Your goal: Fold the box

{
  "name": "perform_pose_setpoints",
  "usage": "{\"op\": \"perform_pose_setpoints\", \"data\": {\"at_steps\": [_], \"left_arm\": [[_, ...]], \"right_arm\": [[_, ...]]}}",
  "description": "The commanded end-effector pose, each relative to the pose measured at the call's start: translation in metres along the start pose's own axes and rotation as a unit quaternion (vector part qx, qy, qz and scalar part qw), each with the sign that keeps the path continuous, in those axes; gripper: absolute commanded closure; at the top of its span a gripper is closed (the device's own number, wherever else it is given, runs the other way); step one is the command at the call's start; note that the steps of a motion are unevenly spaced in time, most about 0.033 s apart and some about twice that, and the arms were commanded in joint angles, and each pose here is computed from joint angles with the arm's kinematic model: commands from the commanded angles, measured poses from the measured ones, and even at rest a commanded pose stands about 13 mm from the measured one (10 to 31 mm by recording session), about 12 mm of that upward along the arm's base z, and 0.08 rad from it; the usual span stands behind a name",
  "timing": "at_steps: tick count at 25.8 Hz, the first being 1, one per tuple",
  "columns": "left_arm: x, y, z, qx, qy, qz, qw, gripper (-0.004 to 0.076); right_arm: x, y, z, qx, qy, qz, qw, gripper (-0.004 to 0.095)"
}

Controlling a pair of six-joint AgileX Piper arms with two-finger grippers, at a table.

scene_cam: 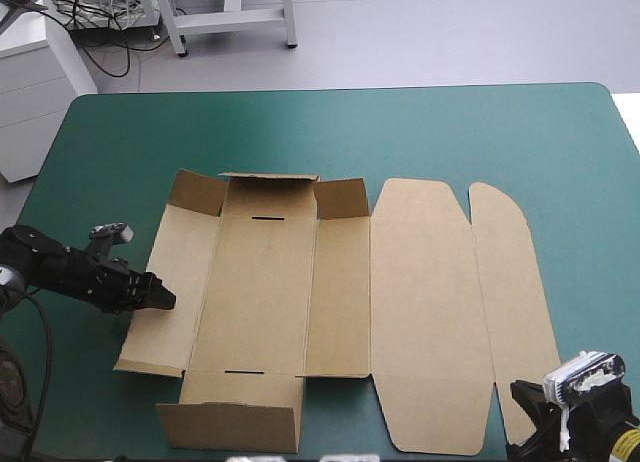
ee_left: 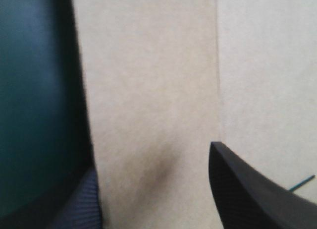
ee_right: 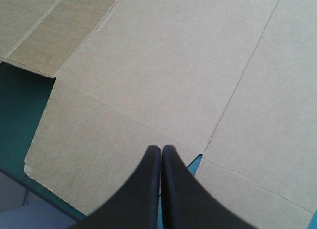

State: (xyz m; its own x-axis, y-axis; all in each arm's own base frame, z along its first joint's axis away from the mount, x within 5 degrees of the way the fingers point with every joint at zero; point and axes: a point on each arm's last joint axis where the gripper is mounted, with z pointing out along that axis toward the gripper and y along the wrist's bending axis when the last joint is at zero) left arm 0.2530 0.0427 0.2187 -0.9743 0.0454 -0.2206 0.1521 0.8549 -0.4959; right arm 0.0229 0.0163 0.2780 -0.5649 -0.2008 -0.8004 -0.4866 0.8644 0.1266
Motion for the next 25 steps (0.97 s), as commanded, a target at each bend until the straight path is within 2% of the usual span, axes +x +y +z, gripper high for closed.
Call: {"op": "perform_pose_setpoints", "data": {"at_steps": [1, 2, 7, 14, 17, 21, 22, 25], "left_arm": [[-0.004, -0.018, -0.007, 0.078, -0.019, 0.020, 0.997, 0.0303], [-0.003, -0.020, -0.006, 0.099, -0.010, 0.023, 0.995, 0.0303], [-0.006, -0.034, 0.003, 0.107, 0.009, 0.047, 0.993, 0.0304], [-0.009, -0.043, 0.011, 0.095, 0.016, 0.057, 0.994, 0.0320], [-0.009, -0.040, 0.012, 0.079, 0.018, 0.055, 0.995, 0.0439], [-0.006, -0.037, 0.012, 0.062, 0.032, 0.065, 0.995, 0.0698], [-0.005, -0.036, 0.012, 0.058, 0.035, 0.069, 0.995, 0.0731], [-0.006, -0.035, 0.012, 0.055, 0.033, 0.070, 0.996, 0.0734]], "right_arm": [[-0.012, 0.001, -0.004, -0.001, -0.037, -0.006, 0.999, 0.0919], [-0.012, 0.001, -0.004, -0.001, -0.037, -0.006, 0.999, 0.0919], [-0.012, 0.001, -0.004, -0.001, -0.038, -0.006, 0.999, 0.0918], [-0.012, 0.001, -0.004, -0.001, -0.039, -0.006, 0.999, 0.0921], [-0.012, 0.001, -0.004, -0.001, -0.039, -0.006, 0.999, 0.0921], [-0.012, 0.001, -0.004, -0.001, -0.039, -0.006, 0.999, 0.0921], [-0.012, 0.001, -0.004, -0.001, -0.039, -0.006, 0.999, 0.0921], [-0.012, 0.001, -0.004, -0.001, -0.039, -0.006, 0.999, 0.0921]]}}
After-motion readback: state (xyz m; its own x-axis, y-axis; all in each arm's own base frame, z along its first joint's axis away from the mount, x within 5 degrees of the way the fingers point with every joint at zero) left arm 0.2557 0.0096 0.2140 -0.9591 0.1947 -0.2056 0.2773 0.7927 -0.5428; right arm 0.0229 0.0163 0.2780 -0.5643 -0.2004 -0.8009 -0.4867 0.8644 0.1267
